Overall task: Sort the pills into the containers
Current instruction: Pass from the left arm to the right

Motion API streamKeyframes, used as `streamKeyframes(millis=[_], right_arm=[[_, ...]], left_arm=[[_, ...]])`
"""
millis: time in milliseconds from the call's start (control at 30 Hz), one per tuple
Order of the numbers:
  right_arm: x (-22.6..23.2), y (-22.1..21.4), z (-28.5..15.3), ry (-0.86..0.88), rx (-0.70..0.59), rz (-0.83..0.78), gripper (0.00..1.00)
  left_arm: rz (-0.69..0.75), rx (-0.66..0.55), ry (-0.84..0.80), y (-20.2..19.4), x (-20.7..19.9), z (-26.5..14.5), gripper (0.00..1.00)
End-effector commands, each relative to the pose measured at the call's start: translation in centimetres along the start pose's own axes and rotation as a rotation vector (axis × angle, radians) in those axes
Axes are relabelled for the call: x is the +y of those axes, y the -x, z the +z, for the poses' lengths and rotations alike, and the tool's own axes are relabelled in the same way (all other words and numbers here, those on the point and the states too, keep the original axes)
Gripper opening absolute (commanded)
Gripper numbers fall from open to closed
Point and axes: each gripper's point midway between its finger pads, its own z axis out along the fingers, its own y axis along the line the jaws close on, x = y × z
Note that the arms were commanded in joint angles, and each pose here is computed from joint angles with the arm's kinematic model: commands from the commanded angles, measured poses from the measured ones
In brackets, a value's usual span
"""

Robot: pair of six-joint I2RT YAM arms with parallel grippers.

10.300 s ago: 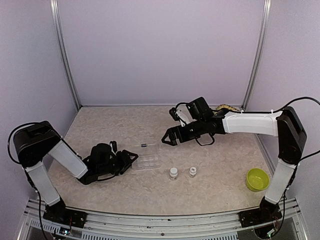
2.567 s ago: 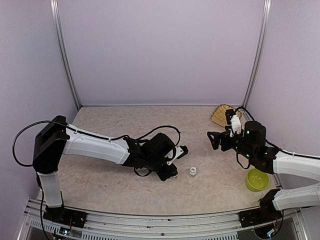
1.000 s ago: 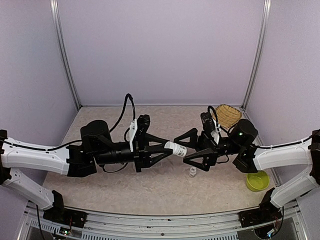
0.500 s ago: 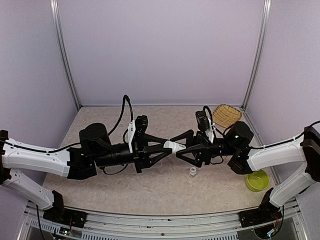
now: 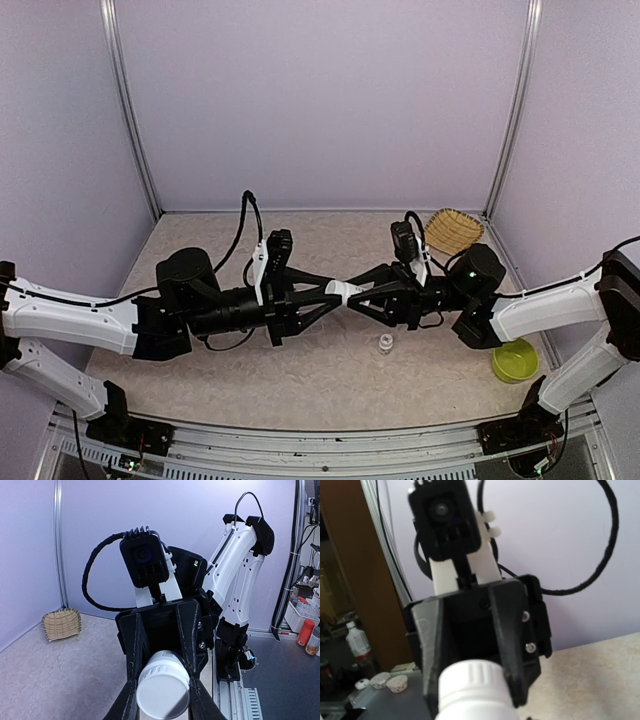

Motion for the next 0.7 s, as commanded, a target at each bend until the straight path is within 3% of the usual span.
streamKeyframes(millis=[0,433,567,667], right_arm=[[-0.5,0.6,0.3,-0.034,-0.014,-0.05,0.3],[-2.3,1.2,-0.7,-0.205,-0.002,-0.263,0.23],[-2.0,1.7,-0.9,-0.214,-0.02,-0.262,0.2],[-1.4,2.1,-0.9,-0.189,-0.043,-0.239,0.18]], left_arm=[[-0.036,-0.031,0.055,1.2,0.8,0.1,0.07],[-0.317,-0.013,0.138,1.2,2.4,1.6,0.21],[-0.355,-0.02,0.117,1.7,2.1,1.8,0.41],[-0.351,-0.028,0.119,1.9,2.1,1.6,0.66]])
